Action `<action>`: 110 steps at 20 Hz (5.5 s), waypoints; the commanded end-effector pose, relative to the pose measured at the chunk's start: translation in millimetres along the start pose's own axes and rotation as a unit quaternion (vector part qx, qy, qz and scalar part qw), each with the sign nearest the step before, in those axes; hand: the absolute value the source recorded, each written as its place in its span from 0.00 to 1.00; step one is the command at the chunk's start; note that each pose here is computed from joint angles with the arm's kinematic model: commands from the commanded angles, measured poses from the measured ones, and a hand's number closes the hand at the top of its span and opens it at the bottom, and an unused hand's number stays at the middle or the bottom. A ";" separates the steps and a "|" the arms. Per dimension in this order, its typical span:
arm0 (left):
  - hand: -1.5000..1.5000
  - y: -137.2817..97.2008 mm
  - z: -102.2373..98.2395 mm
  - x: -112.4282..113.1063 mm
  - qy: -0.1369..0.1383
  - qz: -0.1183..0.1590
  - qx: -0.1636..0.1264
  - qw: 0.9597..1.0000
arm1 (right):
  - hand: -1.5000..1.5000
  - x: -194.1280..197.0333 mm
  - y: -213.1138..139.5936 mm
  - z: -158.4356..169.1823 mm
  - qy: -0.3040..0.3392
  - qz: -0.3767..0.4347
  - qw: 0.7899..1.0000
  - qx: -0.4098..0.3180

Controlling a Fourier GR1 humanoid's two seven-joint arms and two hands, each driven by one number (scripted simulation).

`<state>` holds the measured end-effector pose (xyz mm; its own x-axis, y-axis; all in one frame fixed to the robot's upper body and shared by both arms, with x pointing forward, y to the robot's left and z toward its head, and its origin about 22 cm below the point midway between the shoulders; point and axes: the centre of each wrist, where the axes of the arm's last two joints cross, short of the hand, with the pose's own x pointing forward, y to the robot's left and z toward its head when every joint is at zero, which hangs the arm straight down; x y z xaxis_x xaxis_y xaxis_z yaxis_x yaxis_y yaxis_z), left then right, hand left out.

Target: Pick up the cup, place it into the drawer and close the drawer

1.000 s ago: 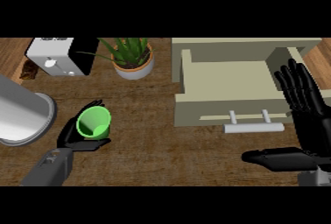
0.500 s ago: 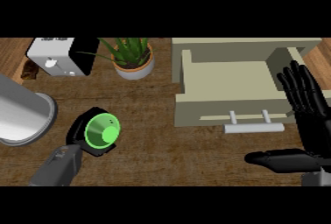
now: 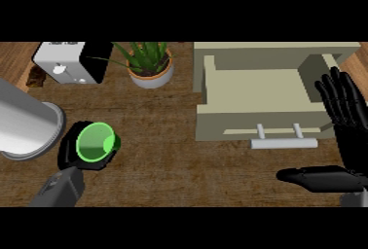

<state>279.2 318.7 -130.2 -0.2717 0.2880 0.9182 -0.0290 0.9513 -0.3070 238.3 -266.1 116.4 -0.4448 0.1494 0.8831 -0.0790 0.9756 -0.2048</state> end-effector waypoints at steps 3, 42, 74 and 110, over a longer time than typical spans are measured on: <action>1.00 -4.3 -25.5 13.2 -0.093 0.039 -0.029 0.994 | 0.00 -9.0 -2.8 -0.6 0.011 0.000 1.000 -0.007; 1.00 -368.1 -190.6 172.1 -0.071 -0.085 -0.185 0.977 | 0.00 -10.2 -33.5 9.9 0.002 0.002 1.000 -0.012; 0.00 -375.1 -150.3 91.8 0.003 -0.271 -0.198 0.942 | 0.00 -7.6 -40.2 -2.9 -0.013 -0.010 1.000 0.016; 0.00 -244.3 -162.0 179.3 -0.034 -0.105 -0.118 0.987 | 1.00 -23.6 35.6 -8.9 0.040 0.256 0.948 0.183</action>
<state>402.5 129.4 153.7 -0.3503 0.0690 0.9341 0.1296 0.9913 -0.0246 241.2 -253.2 108.8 -0.4166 0.5436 0.7287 -0.1825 0.7352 -0.6528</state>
